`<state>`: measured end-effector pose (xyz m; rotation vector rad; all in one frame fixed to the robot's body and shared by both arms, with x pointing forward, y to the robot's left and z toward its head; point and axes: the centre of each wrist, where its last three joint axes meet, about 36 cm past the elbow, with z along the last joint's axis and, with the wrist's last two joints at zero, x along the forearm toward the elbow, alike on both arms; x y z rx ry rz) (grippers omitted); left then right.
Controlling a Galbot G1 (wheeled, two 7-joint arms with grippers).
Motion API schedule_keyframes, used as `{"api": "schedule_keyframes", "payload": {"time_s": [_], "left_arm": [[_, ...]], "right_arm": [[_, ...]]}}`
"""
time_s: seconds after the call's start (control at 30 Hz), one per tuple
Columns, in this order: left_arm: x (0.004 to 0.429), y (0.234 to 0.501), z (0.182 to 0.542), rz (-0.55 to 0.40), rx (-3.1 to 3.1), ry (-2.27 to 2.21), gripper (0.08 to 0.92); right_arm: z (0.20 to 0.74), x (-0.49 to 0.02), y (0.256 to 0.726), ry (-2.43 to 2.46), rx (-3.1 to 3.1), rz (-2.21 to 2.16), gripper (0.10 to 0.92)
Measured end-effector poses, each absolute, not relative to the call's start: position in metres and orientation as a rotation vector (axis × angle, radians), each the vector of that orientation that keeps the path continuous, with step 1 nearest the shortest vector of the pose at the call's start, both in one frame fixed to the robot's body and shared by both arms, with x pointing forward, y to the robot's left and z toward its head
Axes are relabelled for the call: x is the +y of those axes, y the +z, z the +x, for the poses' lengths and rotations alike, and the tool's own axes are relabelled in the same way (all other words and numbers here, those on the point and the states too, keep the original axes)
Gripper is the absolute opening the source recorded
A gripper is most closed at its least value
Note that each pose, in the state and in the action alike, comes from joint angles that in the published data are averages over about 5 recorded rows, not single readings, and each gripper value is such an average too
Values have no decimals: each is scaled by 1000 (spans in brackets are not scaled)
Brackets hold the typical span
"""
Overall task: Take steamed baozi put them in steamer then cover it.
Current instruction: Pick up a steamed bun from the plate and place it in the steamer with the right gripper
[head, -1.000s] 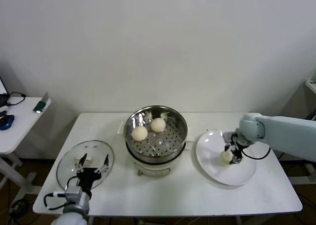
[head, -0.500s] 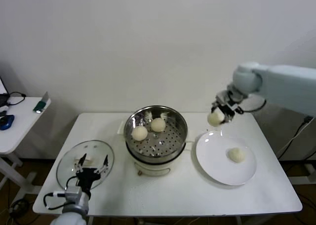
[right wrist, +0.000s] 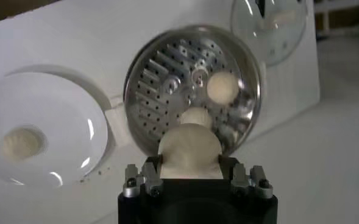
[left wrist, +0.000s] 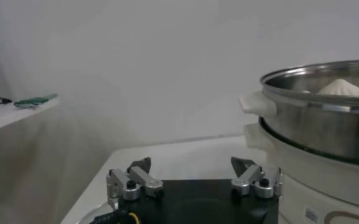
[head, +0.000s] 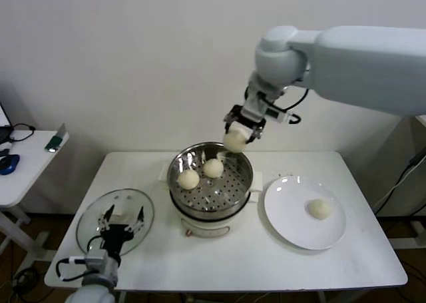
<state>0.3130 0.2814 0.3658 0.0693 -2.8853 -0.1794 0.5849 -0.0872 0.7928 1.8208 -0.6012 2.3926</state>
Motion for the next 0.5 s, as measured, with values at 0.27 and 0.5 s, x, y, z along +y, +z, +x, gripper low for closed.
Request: {"api": "schedule_keyframes", "payload": {"time_s": [0.27, 0.5], "left_arm": [[282, 368, 312, 80, -2887, -173, 823], [284, 369, 311, 91, -2885, -177, 823]], "right_arm": [[571, -56, 737, 2412, -448, 1937, 636], [570, -41, 681, 2401, -378, 2004, 636]]}}
